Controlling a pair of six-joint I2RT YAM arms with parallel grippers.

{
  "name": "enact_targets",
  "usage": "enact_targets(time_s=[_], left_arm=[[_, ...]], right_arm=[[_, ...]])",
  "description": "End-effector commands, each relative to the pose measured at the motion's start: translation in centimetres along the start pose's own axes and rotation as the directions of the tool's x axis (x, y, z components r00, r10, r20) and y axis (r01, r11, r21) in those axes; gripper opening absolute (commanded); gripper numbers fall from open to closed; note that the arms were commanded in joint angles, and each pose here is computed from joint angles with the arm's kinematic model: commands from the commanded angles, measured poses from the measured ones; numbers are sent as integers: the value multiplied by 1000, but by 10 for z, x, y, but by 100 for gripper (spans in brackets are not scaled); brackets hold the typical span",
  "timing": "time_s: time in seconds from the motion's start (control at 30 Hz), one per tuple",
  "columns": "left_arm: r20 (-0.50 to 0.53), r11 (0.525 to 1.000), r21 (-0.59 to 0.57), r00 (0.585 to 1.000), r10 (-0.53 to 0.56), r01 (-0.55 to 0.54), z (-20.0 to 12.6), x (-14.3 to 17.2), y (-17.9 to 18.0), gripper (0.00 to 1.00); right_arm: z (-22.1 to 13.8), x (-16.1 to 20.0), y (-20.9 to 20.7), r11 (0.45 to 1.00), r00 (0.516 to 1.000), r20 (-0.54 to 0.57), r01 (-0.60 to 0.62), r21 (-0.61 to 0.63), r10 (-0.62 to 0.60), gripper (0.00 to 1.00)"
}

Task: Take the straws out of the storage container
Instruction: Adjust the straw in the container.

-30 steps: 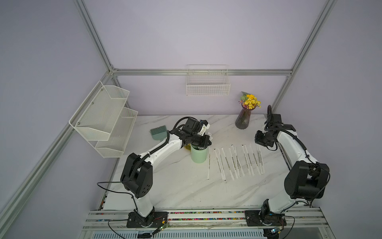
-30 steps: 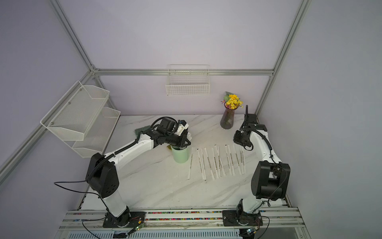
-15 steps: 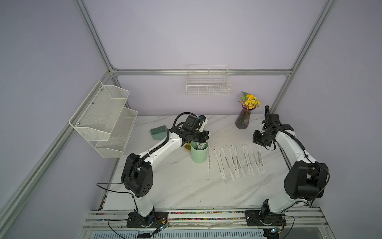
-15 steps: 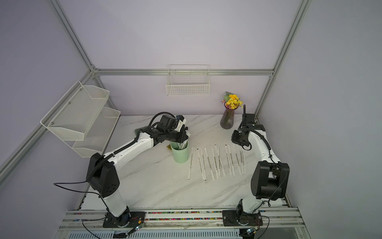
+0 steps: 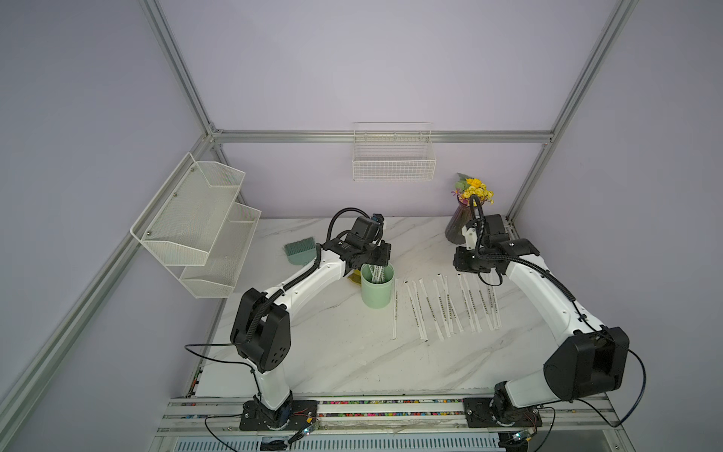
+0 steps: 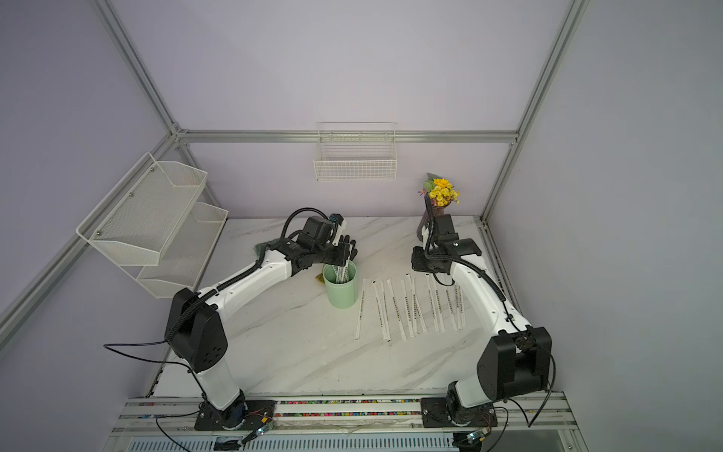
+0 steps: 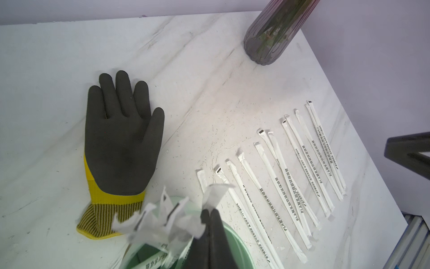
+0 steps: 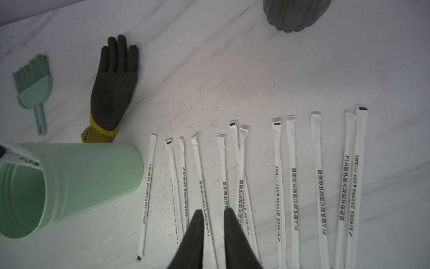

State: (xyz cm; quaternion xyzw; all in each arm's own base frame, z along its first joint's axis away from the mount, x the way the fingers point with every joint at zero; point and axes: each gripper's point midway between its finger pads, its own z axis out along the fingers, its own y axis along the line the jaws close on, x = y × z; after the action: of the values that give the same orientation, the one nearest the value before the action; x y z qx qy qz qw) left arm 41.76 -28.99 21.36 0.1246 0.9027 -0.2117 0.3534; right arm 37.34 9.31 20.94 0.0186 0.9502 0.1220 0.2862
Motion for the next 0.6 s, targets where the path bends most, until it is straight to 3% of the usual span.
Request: enact_targets(time_s=[0.0, 0.3, 0.57], left_arm=[[123, 1000, -13, 992, -1, 3, -32, -31, -3, 3], [165, 1000, -29, 986, 3, 1, -73, -31, -1, 37], [93, 998, -59, 995, 38, -33, -81, -3, 9, 59]], right_arm=[[-6, -9, 25, 999, 996, 79, 36, -37, -33, 22], [3, -3, 58, 995, 995, 81, 58, -86, -51, 25], [0, -5, 74, 991, 994, 102, 60, -123, -48, 29]])
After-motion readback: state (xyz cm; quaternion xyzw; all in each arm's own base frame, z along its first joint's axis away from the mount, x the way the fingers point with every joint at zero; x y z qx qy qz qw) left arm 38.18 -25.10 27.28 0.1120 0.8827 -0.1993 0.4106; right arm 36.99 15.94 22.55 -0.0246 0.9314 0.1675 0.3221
